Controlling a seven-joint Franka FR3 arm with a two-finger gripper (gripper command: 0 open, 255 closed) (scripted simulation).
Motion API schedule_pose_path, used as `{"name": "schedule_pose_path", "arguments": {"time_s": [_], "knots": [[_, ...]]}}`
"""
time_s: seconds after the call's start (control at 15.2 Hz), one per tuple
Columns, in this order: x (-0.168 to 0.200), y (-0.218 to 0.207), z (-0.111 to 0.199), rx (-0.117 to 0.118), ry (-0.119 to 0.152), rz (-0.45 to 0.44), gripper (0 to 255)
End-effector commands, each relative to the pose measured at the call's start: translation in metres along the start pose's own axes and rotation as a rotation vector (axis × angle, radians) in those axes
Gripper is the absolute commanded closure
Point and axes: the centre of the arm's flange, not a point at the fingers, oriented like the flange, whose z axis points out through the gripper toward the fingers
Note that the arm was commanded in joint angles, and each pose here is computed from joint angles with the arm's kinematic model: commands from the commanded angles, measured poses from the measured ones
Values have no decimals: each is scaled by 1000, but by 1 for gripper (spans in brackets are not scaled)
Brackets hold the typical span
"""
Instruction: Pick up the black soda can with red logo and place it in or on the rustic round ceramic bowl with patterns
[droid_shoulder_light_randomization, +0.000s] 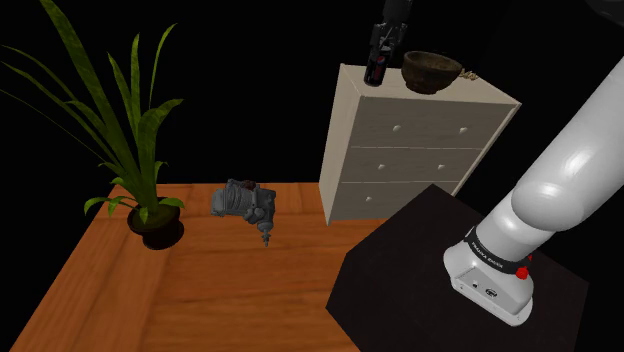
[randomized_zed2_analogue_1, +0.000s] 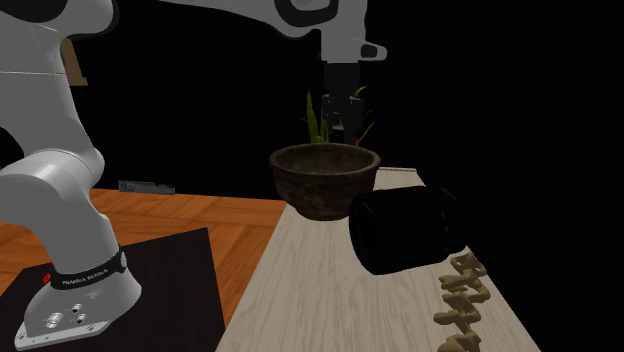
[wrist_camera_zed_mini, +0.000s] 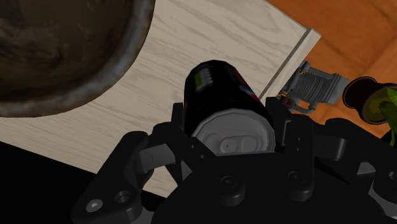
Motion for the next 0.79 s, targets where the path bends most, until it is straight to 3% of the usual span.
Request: {"name": "schedule_pose_path", "arguments": {"time_s": [0.0, 0.53, 0.73], "knots": [[0, 0, 0, 0, 0, 0, 255], [0, 0, 0, 0, 0, 0, 255], [0, 0, -16, 0, 0, 0, 255]]}}
